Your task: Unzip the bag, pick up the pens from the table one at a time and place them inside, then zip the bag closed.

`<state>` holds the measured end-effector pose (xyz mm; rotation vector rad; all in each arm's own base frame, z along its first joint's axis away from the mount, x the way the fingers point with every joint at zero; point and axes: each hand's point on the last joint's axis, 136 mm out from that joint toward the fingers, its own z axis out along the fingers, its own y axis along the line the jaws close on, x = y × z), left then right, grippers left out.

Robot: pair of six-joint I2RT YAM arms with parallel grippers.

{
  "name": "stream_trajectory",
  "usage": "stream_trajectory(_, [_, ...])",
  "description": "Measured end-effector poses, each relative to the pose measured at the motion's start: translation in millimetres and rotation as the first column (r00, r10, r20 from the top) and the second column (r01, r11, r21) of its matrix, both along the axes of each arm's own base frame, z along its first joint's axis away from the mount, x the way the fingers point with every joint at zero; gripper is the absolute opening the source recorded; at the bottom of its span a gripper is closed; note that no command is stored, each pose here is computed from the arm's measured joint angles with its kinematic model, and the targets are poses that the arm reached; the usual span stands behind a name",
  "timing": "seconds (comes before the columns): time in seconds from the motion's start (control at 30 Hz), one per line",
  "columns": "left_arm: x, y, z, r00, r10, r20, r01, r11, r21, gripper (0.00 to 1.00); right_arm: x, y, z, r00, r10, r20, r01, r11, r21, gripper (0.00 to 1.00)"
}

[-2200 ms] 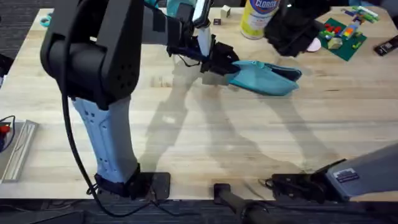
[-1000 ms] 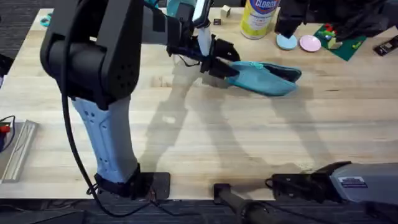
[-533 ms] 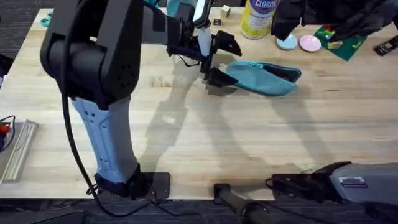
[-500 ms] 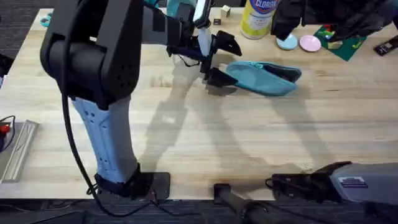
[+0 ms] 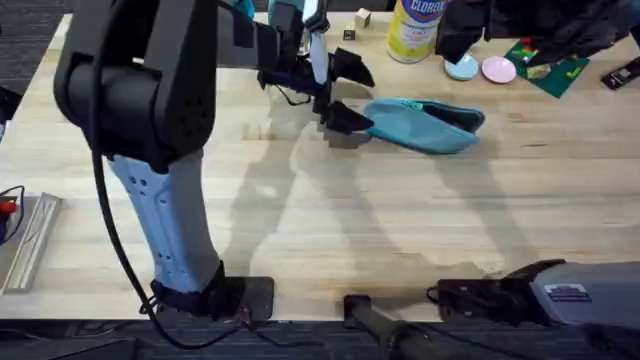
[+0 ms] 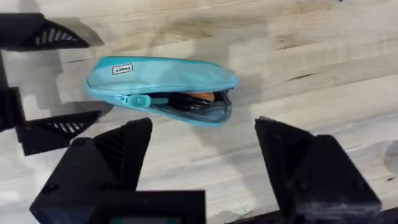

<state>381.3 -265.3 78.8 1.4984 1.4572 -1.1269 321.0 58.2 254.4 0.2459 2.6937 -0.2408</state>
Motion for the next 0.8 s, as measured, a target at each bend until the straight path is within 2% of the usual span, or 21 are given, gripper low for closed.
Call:
stream_trajectory(0.17, [4.0, 13.6, -7, 0.996, 0.056, -0.066, -0.053, 0.997, 0.051, 0.993, -3, 0, -1, 1.000, 0.007, -0.013, -0.007, 1.000, -0.004, 0.996])
stream_trajectory(0.27, [5.9, 20.4, 3, 0.995, 0.082, -0.064, -0.077, 0.995, 0.068, 0.993, -3, 6, -3, 0.999, 0.023, -0.023, -0.023, 0.999, 0.034, 0.995])
stream_trajectory(0.53, [9.1, 41.2, 66, 0.990, 0.135, 0.027, -0.136, 0.990, 0.046, 0.994, -8, 32, -7, 0.996, 0.062, -0.057, -0.051, 0.982, 0.184, 0.995])
stream_trajectory(0.7, [14.6, 56.6, 72, 0.985, 0.173, 0.027, -0.174, 0.984, 0.044, 0.994, -2, 33, -7, 0.998, 0.034, -0.051, -0.019, 0.964, 0.265, 0.994])
stream_trajectory(0.8, [15.3, 59.6, 72, 0.984, 0.180, 0.020, -0.180, 0.983, 0.044, 0.993, -2, 25, -11, 0.997, -0.004, -0.079, 0.028, 0.951, 0.308, 0.995])
